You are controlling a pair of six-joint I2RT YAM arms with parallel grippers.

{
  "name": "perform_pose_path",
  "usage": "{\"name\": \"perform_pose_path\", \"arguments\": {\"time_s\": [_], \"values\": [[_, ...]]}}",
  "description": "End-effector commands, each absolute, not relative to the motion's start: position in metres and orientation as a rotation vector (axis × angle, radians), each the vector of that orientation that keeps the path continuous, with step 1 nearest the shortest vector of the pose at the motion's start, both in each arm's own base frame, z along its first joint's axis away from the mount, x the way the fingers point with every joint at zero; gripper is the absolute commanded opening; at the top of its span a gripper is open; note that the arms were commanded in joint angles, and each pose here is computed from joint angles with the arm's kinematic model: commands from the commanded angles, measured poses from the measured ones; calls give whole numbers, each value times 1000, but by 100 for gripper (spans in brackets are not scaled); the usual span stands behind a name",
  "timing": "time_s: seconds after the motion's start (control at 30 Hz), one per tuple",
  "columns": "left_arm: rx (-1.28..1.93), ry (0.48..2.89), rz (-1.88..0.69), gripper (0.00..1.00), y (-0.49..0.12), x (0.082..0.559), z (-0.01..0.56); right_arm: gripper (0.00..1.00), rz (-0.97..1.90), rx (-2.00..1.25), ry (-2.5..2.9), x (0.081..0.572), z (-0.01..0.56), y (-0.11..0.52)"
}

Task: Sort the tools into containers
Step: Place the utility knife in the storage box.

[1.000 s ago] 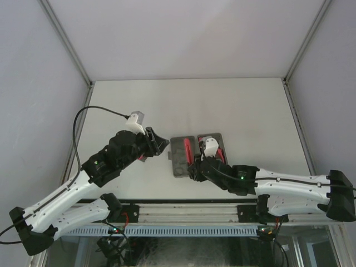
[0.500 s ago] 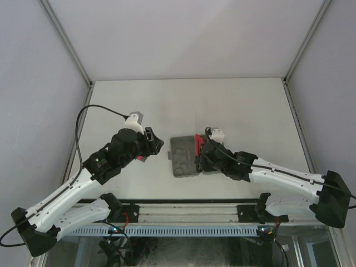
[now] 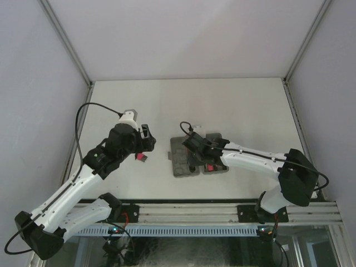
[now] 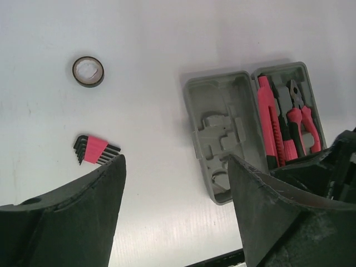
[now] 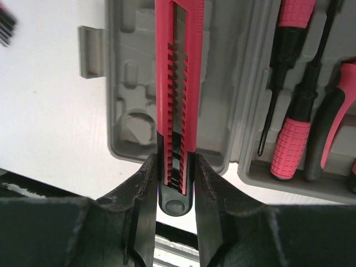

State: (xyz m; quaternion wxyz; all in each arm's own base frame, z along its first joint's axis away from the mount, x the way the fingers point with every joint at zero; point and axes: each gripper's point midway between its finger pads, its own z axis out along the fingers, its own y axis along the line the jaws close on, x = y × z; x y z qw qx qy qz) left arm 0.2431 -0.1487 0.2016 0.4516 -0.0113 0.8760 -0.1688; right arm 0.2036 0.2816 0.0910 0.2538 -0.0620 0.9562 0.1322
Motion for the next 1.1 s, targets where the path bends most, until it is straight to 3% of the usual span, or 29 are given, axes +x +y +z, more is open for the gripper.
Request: {"name": "perform_pose_path", "arguments": {"time_s": [0.0, 0.57, 0.73, 1.07], "values": [[-27, 2121, -460, 78, -152, 252, 212, 0, 349, -145, 2612, 213, 94, 283], [-109, 2174, -825, 76, -214, 258, 143, 0, 363, -92, 2689, 227, 65, 286], [-117, 2214, -835, 66, -220, 266, 124, 0, 377, -85, 2698, 229, 62, 287], [-136, 2299, -793, 58, -220, 271, 88, 0, 373, -75, 2701, 229, 61, 287]]}}
